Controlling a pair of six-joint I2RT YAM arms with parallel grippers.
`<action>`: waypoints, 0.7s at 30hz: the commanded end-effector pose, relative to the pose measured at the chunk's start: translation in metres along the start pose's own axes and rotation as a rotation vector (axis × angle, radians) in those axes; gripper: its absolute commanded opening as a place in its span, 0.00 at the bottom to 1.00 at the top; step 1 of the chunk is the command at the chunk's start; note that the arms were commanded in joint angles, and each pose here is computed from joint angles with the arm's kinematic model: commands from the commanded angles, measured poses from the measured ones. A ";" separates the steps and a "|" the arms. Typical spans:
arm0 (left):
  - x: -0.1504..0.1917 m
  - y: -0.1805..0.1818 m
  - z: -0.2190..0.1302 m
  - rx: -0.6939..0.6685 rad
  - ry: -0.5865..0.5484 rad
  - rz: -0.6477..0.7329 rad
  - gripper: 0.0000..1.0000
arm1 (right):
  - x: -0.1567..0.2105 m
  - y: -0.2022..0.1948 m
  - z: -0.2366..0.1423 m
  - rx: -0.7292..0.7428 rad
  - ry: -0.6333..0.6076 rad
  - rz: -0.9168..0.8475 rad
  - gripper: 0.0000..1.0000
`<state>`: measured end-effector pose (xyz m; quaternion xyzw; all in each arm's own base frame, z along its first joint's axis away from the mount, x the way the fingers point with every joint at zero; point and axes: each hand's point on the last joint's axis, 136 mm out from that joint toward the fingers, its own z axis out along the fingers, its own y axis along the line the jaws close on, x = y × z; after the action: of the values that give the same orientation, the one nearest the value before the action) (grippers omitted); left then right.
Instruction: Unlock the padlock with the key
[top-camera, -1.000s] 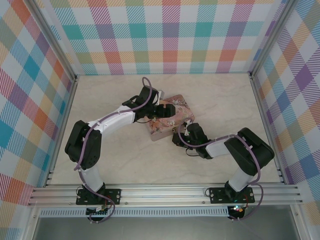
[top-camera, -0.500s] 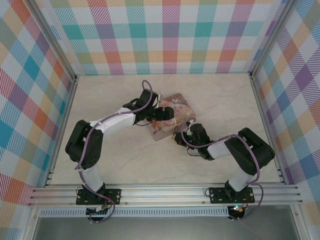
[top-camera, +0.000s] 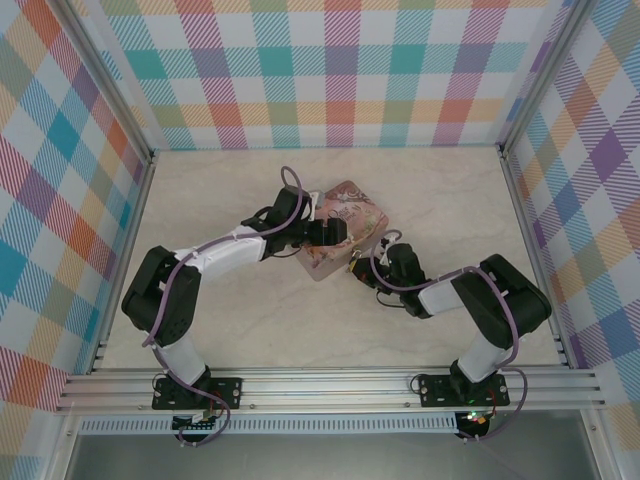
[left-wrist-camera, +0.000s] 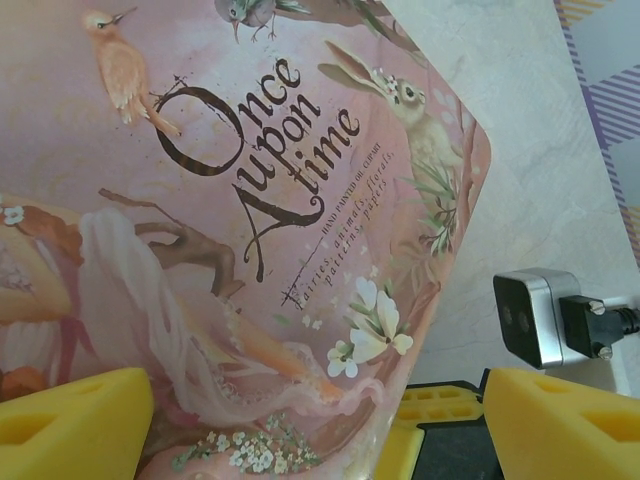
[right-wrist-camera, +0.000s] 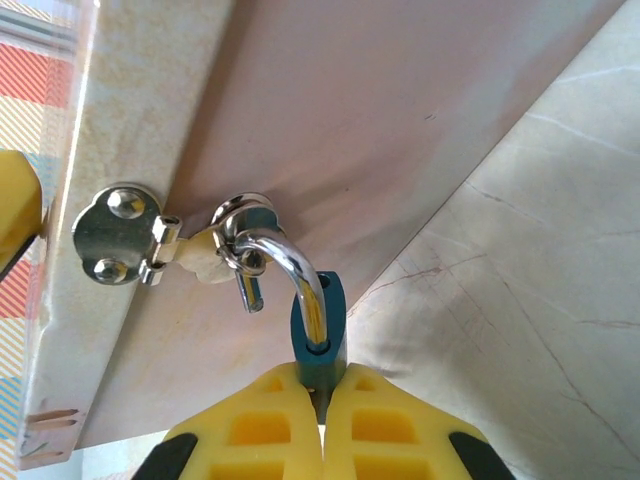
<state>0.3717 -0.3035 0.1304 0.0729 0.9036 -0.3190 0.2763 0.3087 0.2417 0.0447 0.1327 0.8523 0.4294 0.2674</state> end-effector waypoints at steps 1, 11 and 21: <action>0.046 0.037 0.004 -0.124 0.125 -0.046 0.86 | -0.032 0.019 -0.002 -0.062 -0.099 0.038 0.01; 0.056 0.043 0.004 -0.127 0.131 -0.064 0.86 | -0.058 0.019 0.000 -0.083 -0.150 0.079 0.01; 0.062 0.055 0.002 -0.170 0.124 -0.068 0.87 | -0.075 0.010 -0.004 -0.031 -0.168 0.043 0.01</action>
<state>0.3708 -0.3042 0.1319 0.0772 0.8886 -0.3341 0.3046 0.3387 0.2299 0.0592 0.1701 0.8355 0.4495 0.2663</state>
